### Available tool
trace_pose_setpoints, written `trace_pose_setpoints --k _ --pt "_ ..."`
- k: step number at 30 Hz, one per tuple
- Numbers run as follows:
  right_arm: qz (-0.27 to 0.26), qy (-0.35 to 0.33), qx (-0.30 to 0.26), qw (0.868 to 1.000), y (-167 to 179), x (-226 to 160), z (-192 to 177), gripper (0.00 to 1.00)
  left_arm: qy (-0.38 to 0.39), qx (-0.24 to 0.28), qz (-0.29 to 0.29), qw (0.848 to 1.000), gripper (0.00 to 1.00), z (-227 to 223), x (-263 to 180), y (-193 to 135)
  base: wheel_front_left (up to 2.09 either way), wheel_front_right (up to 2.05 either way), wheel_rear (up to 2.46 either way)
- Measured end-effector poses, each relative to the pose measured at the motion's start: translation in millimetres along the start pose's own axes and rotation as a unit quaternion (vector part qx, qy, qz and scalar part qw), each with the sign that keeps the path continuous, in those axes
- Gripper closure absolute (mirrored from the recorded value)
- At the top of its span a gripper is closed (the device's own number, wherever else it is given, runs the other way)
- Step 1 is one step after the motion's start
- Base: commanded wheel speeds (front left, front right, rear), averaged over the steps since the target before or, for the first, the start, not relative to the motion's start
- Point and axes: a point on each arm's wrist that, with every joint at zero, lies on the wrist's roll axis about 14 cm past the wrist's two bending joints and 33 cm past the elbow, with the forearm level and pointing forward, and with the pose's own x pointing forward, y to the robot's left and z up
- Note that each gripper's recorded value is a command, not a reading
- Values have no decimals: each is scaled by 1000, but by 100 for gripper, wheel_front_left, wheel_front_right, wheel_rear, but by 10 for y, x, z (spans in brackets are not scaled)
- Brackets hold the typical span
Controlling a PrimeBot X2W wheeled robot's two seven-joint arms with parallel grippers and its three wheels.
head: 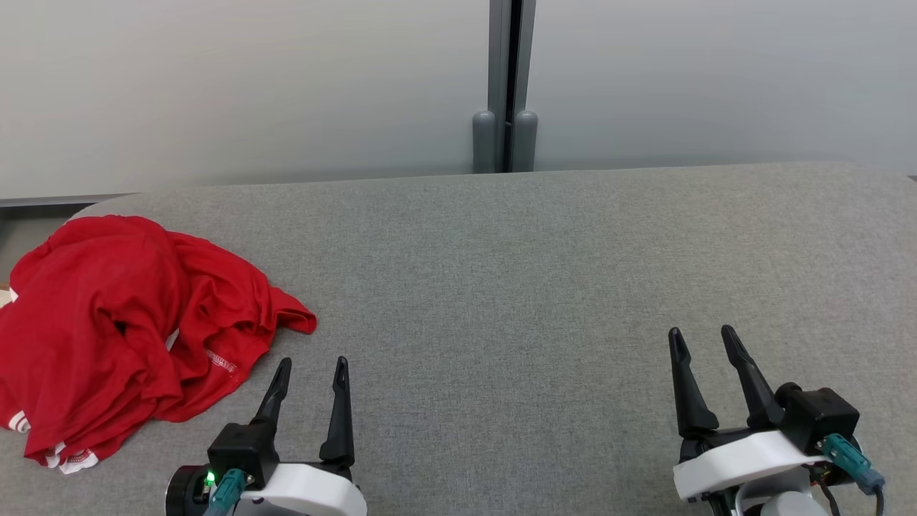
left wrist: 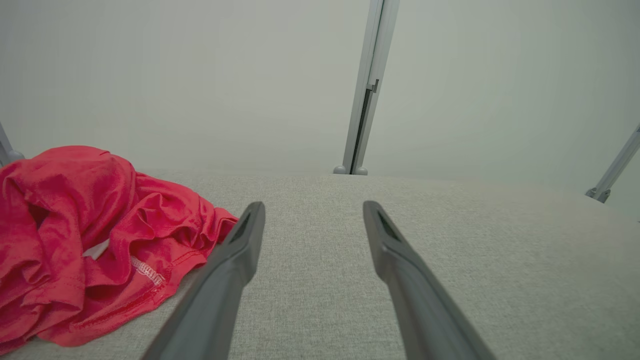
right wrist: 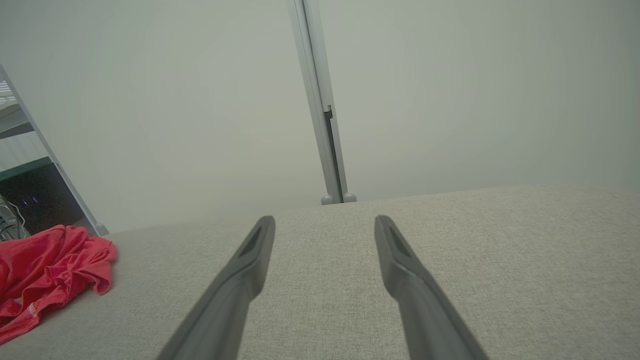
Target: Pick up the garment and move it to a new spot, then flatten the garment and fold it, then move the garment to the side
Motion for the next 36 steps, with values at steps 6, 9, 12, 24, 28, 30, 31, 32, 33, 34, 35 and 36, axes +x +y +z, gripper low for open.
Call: trace_pose_setpoints --k 6,9,12,24,28,30,31,32,33,34,35,36 --pt "-2 -1 4 1000 -15 18 3 0 3 1 1 1000 0 -18 5 12 0 0 0" --pt "-2 -1 9 1000 -7 26 -4 0 4 3 1 1000 0 -25 2 19 0 0 0" --pt "6 1 14 1000 45 56 -23 0 0 4 6 1000 0 -1 -3 55 0 0 0" --pt "80 24 28 996 554 227 -174 0 -13 4 78 997 0 81 -241 502 0 0 0" --pt "116 36 31 992 801 273 -247 0 -22 4 114 993 0 136 -378 715 0 0 0" --pt "134 45 32 989 927 280 -300 0 -25 5 134 991 0 147 -473 829 0 0 0" --pt "142 48 32 988 982 285 -316 0 -26 6 142 989 0 151 -520 877 0 0 0" --pt "150 50 33 987 1041 291 -330 0 -27 5 151 988 0 154 -571 928 0 0 0" --pt "158 52 34 986 1095 299 -339 0 -28 5 159 987 0 159 -616 972 0 0 0" --pt "165 54 34 984 1151 305 -348 0 -31 5 167 985 0 172 -655 1015 0 0 0" --pt "174 56 34 983 1213 308 -359 0 -33 5 175 984 0 186 -695 1057 0 0 0" --pt "182 58 36 981 1271 310 -370 0 -36 4 182 983 0 199 -733 1097 0 0 0"
